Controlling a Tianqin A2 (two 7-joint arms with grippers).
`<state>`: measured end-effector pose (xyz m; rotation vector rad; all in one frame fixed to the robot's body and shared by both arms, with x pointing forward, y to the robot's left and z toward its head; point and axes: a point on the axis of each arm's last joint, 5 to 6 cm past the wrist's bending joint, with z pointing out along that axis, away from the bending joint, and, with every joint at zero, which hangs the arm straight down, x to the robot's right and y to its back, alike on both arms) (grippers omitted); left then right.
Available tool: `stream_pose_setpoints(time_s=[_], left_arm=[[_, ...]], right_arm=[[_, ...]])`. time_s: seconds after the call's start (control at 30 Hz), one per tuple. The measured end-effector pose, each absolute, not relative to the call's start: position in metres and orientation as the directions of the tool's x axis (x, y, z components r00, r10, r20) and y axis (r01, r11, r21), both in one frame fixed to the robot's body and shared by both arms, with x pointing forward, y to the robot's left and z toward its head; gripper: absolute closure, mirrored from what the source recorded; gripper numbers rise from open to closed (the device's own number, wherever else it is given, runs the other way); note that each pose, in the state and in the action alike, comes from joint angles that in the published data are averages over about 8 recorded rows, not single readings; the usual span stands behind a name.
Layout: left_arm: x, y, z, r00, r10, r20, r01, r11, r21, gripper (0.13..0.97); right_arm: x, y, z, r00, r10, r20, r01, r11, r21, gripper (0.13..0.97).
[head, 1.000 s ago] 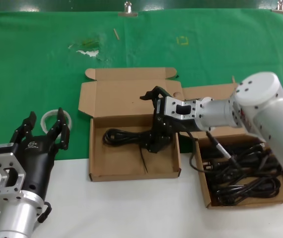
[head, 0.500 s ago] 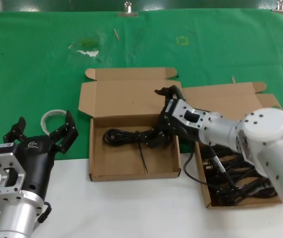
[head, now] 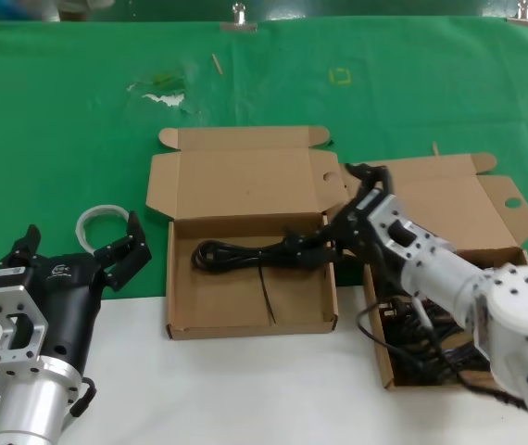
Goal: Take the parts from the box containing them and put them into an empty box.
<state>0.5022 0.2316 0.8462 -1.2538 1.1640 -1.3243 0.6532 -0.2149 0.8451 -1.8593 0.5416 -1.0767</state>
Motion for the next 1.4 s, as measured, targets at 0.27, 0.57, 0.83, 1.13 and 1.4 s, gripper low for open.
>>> stream_pose_setpoints(time_s=[0.27,0.57,0.83,1.13,1.4], left_arm=[[0.502,0.232,0.846,-0.035,-0.994,0.106,0.022,-0.107,-0.994,0.154],[0.502,0.232,0.846,-0.035,-0.994,0.106,0.022,-0.107,-0.994,0.132],[0.502,0.232,0.846,-0.035,-0.994,0.106,0.022,-0.107,-0.994,0.132],[0.502,0.232,0.846,-0.035,-0.994,0.106,0.022,-0.107,-0.994,0.132],[0.502,0.232,0.846,-0.035,-0.994,0.106,0.022,-0.107,-0.994,0.132]], right_arm=[[0.623,-0.23,0.839,0.413,-0.829,0.376,0.02,-0.404,-0.914,0.13],[0.584,-0.249,0.839,0.277,-0.922,0.272,-0.003,-0.284,-0.959,0.13],[0.548,-0.265,0.844,0.154,-0.972,0.175,-0.001,-0.177,-0.984,0.13],[0.521,-0.276,0.851,0.072,-0.992,0.104,0.012,-0.104,-0.995,0.13],[0.52,-0.276,0.851,0.069,-0.992,0.102,0.013,-0.101,-0.995,0.13]])
